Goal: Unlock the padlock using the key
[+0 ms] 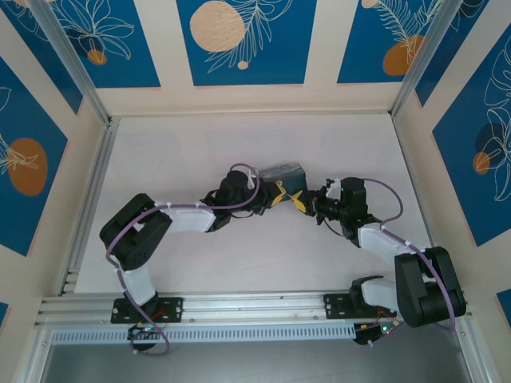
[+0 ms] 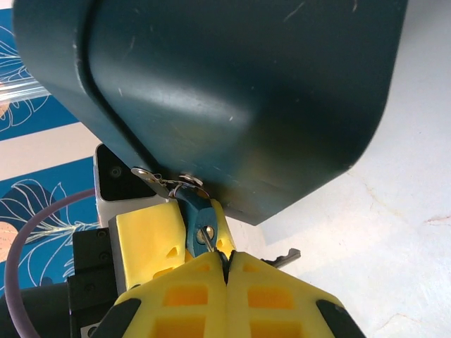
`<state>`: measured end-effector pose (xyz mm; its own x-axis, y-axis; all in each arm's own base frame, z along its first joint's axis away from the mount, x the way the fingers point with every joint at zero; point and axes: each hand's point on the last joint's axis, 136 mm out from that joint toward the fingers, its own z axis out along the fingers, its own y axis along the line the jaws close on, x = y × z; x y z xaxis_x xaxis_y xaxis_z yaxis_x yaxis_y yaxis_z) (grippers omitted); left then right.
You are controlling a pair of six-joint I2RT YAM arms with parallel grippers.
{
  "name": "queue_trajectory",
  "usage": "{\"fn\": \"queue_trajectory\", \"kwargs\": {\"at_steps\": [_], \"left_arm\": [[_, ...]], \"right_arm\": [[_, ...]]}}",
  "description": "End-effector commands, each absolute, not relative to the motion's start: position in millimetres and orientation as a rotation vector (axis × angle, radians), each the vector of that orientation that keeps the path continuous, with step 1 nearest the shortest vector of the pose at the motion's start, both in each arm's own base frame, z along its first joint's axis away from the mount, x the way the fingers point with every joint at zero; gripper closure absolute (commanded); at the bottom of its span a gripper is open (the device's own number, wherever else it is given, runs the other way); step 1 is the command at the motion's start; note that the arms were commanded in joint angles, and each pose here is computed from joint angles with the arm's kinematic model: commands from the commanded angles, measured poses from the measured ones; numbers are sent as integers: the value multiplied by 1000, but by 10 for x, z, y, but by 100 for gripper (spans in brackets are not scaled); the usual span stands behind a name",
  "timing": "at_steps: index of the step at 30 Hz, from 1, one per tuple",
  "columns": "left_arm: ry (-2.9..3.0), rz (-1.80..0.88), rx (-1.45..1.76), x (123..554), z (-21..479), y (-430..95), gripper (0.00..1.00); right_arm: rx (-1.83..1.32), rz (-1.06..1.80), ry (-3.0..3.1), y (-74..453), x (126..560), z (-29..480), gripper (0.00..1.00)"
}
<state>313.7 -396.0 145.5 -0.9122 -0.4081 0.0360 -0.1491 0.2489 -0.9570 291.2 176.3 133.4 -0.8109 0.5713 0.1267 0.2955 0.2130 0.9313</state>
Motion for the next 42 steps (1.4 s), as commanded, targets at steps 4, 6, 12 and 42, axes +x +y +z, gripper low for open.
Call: {"fn": "queue_trajectory", "kwargs": {"at_steps": [4, 6, 12, 42], "left_arm": [[2189, -1813, -460, 3158, 1867, -4007, 100], [2190, -1814, -459, 3154, 1867, -4010, 100], [2186, -1817, -460, 3163, 1883, -4026, 100], [2160, -1901, -429, 3019, 2019, -4155, 100]], "right_arm": [[795, 1645, 2222, 1803, 2984, 1439, 100], [794, 1644, 2224, 1810, 2985, 1438, 100], [784, 1646, 2229, 1845, 2984, 1438, 100], [402, 1612, 2205, 1929, 3151, 1523, 100]]}}
